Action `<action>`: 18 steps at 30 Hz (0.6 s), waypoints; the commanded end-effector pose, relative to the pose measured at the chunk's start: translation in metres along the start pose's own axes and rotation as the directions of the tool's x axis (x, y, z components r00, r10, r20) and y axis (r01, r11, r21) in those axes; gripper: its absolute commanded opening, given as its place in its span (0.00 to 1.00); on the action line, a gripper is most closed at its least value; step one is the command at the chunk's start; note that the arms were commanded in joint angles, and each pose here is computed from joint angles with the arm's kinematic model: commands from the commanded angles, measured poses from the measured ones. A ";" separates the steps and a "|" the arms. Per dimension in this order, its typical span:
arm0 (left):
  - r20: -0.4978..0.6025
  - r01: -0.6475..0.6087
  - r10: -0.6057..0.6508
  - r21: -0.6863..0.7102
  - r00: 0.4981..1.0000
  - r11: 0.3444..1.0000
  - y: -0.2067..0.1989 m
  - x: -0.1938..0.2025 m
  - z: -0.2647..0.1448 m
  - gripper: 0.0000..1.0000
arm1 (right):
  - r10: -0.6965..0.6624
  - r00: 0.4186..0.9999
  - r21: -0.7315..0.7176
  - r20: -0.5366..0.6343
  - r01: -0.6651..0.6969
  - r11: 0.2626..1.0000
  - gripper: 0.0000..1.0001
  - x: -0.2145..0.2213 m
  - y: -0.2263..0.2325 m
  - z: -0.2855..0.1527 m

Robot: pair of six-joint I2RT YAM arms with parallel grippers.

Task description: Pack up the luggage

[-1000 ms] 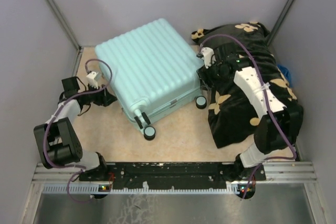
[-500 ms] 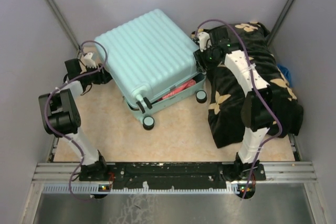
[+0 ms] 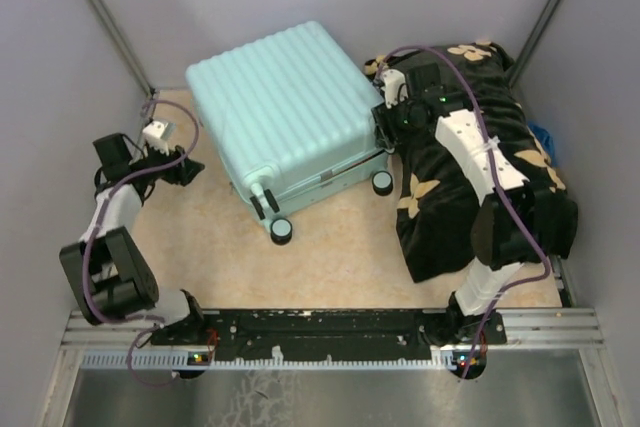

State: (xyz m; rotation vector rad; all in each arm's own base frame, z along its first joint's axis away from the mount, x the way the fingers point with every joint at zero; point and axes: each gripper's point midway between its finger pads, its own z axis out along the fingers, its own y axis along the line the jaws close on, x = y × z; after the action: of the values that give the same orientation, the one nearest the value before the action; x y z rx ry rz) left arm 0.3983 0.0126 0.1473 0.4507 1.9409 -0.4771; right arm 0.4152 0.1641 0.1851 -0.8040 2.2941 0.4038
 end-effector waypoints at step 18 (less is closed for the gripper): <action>0.102 -0.460 0.465 -0.074 0.879 0.885 -0.102 0.051 -0.021 0.62 | 0.010 0.993 -0.076 0.116 -0.001 0.997 0.00 -0.002 0.027 -0.023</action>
State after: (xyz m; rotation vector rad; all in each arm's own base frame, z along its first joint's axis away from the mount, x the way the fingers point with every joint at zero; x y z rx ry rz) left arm 0.2909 -0.0672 0.1003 0.8605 1.7566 -0.3457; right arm 0.3914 0.1566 0.1853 -0.6935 2.2993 0.4423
